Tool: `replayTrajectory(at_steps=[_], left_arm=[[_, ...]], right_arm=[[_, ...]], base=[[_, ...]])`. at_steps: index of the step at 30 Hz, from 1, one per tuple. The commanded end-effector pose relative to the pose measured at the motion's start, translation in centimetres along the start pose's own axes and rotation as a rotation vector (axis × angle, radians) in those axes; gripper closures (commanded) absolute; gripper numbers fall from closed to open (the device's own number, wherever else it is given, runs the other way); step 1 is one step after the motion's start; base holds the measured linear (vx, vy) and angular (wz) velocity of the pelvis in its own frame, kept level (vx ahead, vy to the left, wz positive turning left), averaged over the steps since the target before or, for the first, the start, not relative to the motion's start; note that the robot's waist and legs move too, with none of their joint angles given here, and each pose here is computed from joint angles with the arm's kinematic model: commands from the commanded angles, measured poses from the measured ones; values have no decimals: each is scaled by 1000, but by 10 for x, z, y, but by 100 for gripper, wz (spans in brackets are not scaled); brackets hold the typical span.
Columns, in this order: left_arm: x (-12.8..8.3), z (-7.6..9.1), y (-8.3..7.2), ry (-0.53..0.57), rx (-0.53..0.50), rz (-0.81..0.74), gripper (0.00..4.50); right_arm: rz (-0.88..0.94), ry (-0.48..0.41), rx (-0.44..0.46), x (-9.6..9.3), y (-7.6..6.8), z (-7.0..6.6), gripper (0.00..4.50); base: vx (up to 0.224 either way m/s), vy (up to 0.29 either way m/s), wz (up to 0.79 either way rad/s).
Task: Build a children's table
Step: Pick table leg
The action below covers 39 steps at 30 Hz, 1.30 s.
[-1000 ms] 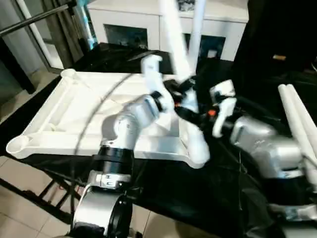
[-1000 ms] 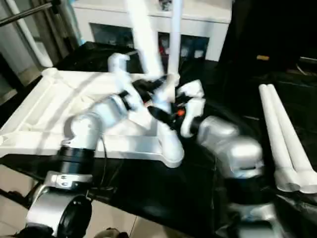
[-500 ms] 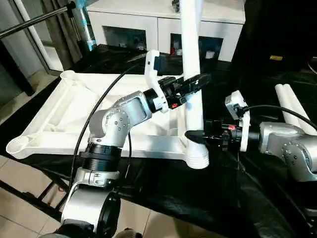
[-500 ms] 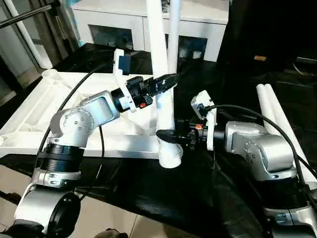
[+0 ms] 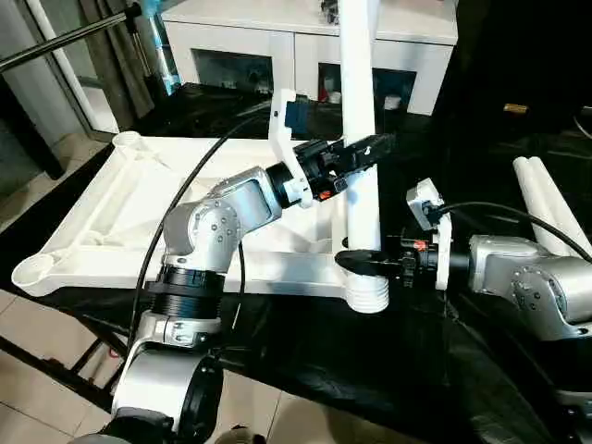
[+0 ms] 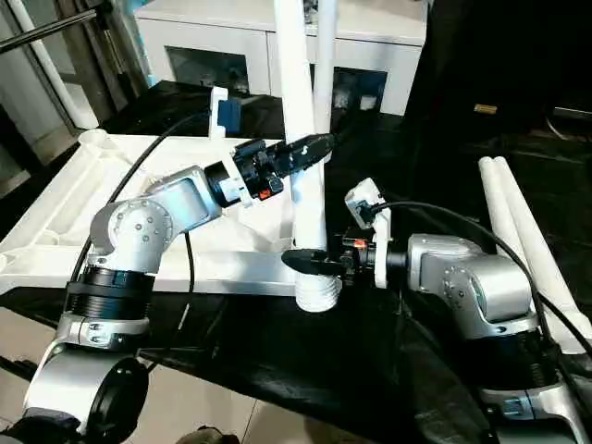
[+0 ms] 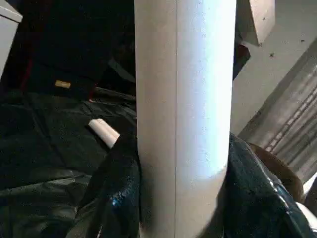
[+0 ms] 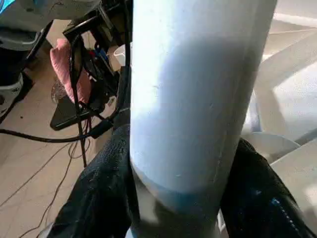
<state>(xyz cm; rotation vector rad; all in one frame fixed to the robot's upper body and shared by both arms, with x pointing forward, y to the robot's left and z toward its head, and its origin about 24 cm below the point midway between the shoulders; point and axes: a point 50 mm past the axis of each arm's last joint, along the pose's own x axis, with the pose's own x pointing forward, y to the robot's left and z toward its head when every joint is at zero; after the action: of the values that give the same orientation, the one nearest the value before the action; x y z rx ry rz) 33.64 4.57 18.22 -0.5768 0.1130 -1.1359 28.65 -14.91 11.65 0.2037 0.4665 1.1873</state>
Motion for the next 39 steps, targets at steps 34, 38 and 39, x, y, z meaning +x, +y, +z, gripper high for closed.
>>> replayTrajectory(at_steps=[34,38,39], left_arm=[[-3,-6,-6,56,68,-28,268],[-4,-4,-9,62,77,-85,268],[-4,-4,-9,61,76,-86,268]], right_arm=[[5,-30,-82,3,6,14,149],[33,-14,-90,-1,8,14,149],[35,-12,-90,-1,8,13,149]], base=[[0,0,0],[0,0,0],[0,0,0]])
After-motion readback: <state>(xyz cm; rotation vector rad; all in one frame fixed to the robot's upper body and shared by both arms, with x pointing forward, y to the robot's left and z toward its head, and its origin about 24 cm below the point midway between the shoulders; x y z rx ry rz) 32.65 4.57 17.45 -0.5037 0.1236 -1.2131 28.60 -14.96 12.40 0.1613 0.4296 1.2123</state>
